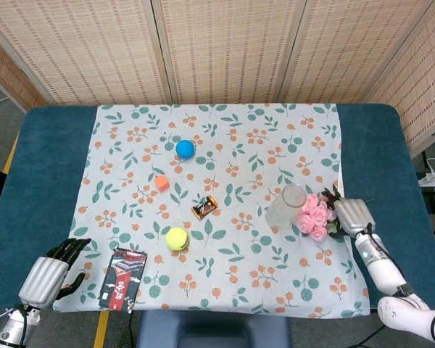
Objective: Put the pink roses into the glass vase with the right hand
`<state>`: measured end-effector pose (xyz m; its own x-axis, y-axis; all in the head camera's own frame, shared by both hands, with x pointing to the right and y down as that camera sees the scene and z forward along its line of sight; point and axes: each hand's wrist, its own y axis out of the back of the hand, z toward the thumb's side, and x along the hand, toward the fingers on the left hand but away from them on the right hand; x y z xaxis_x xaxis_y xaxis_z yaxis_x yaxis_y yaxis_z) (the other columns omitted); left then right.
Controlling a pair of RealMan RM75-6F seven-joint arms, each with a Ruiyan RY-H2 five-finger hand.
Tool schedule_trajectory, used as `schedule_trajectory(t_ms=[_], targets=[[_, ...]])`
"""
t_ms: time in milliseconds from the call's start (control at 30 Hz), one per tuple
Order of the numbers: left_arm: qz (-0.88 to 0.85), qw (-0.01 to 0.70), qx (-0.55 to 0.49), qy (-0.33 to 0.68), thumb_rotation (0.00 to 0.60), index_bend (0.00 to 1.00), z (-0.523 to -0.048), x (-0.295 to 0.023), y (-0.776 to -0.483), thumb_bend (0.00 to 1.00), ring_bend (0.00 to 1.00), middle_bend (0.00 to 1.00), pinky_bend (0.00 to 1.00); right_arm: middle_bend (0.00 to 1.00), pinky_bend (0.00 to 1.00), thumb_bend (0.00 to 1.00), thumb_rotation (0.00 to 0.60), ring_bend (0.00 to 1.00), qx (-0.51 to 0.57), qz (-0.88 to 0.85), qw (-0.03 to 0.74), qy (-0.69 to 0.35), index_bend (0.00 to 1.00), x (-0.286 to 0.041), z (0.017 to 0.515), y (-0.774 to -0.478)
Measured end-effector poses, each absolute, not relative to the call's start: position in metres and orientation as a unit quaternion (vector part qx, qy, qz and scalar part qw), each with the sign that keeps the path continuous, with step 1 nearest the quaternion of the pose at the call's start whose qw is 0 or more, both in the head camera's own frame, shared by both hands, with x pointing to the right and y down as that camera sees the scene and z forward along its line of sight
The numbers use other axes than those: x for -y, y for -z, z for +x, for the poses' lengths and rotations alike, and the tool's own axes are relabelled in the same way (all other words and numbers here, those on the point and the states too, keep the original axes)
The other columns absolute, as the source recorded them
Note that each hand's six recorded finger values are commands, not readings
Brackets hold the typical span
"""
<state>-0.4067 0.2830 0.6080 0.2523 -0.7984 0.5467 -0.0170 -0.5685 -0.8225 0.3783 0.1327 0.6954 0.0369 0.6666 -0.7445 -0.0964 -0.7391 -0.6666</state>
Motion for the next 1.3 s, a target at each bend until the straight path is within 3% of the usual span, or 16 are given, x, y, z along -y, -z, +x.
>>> schedule_trajectory(t_ms=[133,267,433,533,733,1033,1300], targets=[[-0.703,0.364,-0.290,0.537,0.600,0.11,-0.406,-0.283,-0.608,0.38,0.16,0.18,0.37,0.52,0.84,0.03,0.600,0.54,0.212,-0.648,0.288,-0.673,0.27,-0.132,0.380,-0.705],[-0.704,0.363,-0.288,0.538,0.600,0.11,-0.406,-0.284,-0.608,0.38,0.16,0.18,0.37,0.56,0.87,0.03,0.600,0.57,0.207,-0.635,0.293,-0.684,0.47,-0.132,0.382,-0.711],[-0.705,0.363,-0.287,0.538,0.600,0.11,-0.406,-0.284,-0.609,0.38,0.16,0.18,0.37,0.73,0.99,0.03,0.600,0.75,0.213,-0.617,0.310,-0.691,0.70,-0.129,0.384,-0.711],[-0.705,0.362,-0.287,0.538,0.600,0.11,-0.406,-0.284,-0.609,0.38,0.16,0.18,0.37,0.83,1.00,0.03,0.600,0.84,0.222,-0.607,0.323,-0.691,0.77,-0.127,0.385,-0.709],[-0.706,0.361,-0.285,0.539,0.600,0.11,-0.405,-0.284,-0.610,0.38,0.16,0.18,0.37,0.93,1.00,0.03,0.600,0.93,0.248,-0.602,0.341,-0.678,0.80,-0.122,0.383,-0.698],[-0.706,0.362,-0.286,0.537,0.600,0.11,-0.405,-0.284,-0.609,0.38,0.16,0.18,0.37,0.95,1.00,0.07,0.600,0.95,0.291,-0.625,0.338,-0.641,0.84,-0.118,0.372,-0.671],[-0.707,0.361,-0.290,0.535,0.600,0.11,-0.405,-0.284,-0.607,0.38,0.16,0.18,0.37,0.95,1.00,0.07,0.600,0.95,0.338,-0.659,0.326,-0.588,0.84,-0.119,0.358,-0.606]])
